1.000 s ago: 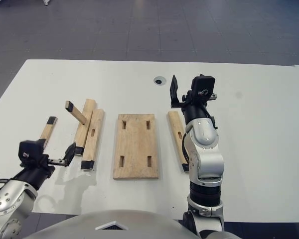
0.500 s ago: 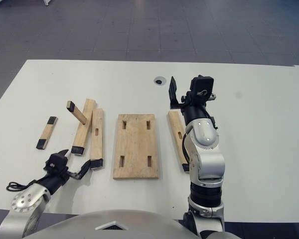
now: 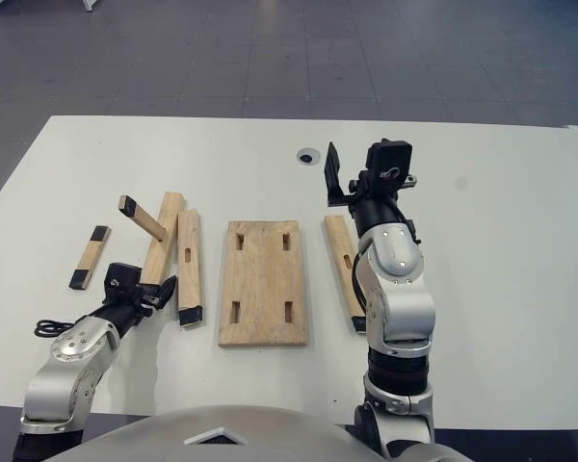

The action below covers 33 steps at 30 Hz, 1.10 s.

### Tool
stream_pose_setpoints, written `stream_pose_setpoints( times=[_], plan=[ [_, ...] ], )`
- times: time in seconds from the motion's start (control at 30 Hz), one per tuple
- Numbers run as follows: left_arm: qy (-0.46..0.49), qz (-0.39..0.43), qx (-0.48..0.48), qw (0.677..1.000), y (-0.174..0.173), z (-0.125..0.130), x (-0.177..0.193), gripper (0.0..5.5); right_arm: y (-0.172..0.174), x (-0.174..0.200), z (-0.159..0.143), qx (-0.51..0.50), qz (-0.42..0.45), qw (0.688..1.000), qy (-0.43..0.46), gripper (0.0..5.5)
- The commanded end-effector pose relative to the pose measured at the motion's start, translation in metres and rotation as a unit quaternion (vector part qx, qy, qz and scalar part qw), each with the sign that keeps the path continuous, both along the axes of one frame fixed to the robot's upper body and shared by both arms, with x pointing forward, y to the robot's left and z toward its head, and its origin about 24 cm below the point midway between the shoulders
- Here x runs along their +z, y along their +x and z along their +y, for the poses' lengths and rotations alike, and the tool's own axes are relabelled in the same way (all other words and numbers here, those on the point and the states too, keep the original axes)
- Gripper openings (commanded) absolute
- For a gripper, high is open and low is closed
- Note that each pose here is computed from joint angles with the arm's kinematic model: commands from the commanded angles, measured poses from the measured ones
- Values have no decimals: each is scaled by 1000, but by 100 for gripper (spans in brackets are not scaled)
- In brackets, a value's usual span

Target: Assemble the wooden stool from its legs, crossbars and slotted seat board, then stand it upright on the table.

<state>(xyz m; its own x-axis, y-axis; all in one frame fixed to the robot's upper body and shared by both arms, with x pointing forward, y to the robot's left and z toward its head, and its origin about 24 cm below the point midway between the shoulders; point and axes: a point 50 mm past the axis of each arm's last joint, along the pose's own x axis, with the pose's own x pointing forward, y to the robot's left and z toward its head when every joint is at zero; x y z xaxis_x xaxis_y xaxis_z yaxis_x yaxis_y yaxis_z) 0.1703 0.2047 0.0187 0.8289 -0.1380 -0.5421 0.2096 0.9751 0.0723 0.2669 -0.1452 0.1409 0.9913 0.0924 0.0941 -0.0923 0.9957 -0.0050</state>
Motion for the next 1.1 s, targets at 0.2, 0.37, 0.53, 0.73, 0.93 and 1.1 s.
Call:
stream_pose_setpoints(
  times=[0.2, 0.37, 0.53, 0.73, 0.93, 1.1],
  plan=[
    [-59, 288, 93, 951, -80, -2, -84, 210, 5, 8, -1, 4, -1, 1000, -1, 427],
    [-72, 149, 165, 972, -28, 21, -55, 203, 10, 14, -6, -4, -11, 1000, -2, 427],
    [-141, -150, 131, 970, 90, 28, 88, 203, 41, 38, -33, 5, 7, 998, 64, 427],
    [-388, -187, -113, 896, 128, -24, 175, 203, 49, 86, -7, 422, 76, 852, 300, 427],
    [-512, -117, -330, 784, 115, -54, 202, 203, 41, 117, 7, 572, 88, 744, 332, 546],
    [-518, -97, -356, 772, 113, -63, 202, 203, 38, 119, 13, 593, 99, 731, 323, 550]
  ],
)
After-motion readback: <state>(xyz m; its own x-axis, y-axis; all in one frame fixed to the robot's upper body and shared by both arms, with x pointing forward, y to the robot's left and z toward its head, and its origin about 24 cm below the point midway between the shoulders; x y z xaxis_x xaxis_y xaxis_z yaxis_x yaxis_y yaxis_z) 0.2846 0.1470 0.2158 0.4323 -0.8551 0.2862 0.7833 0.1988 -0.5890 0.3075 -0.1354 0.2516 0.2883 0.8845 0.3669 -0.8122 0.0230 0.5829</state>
